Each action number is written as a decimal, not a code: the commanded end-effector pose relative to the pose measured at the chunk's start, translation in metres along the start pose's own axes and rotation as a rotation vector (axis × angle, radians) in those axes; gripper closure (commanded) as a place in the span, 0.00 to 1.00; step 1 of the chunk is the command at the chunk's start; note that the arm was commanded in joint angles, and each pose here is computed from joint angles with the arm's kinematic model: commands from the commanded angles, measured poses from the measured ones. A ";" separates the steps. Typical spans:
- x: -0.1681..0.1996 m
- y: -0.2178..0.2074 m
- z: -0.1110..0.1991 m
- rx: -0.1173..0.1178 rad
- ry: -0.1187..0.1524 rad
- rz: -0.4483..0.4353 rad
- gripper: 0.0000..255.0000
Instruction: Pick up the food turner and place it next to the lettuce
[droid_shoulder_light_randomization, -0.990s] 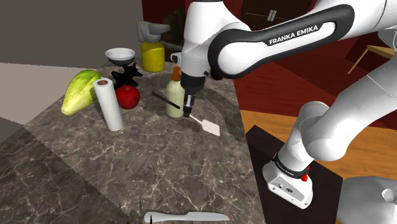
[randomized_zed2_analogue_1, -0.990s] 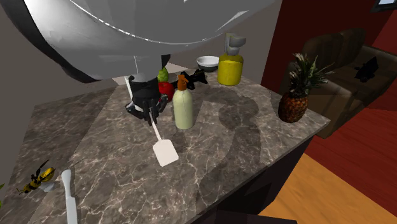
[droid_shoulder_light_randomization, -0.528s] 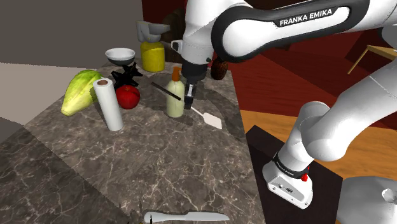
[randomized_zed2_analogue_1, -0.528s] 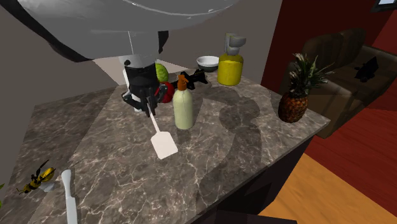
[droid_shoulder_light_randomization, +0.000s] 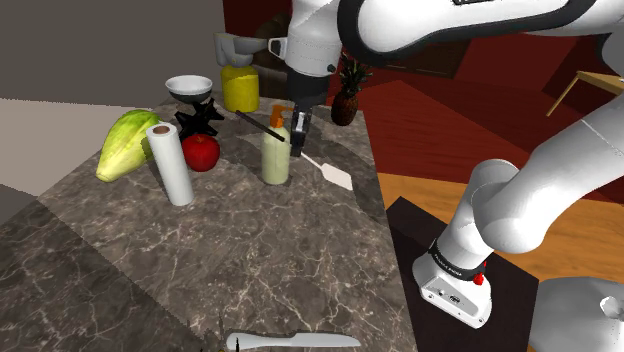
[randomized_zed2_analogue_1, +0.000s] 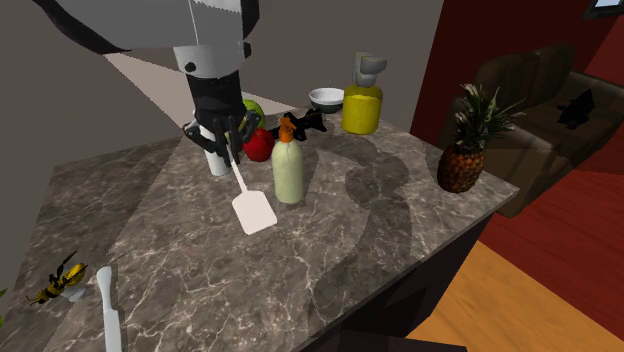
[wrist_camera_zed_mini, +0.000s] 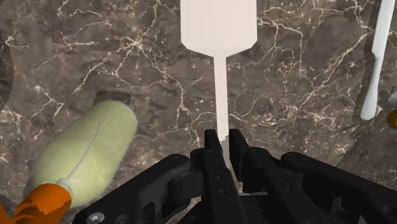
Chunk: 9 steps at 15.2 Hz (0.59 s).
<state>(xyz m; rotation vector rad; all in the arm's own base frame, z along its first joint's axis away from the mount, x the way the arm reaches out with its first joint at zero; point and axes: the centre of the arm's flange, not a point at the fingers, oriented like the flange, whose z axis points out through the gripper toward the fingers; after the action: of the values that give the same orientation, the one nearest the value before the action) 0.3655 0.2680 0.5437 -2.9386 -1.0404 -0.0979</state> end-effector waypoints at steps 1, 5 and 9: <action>0.001 0.001 -0.011 0.000 0.000 0.000 1.00; 0.052 0.013 -0.008 0.000 0.000 0.000 1.00; 0.103 0.025 -0.004 0.000 0.000 0.000 1.00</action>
<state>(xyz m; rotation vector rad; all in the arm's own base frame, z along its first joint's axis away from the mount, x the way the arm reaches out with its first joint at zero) 0.4495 0.3074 0.5536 -2.9386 -1.0416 -0.0966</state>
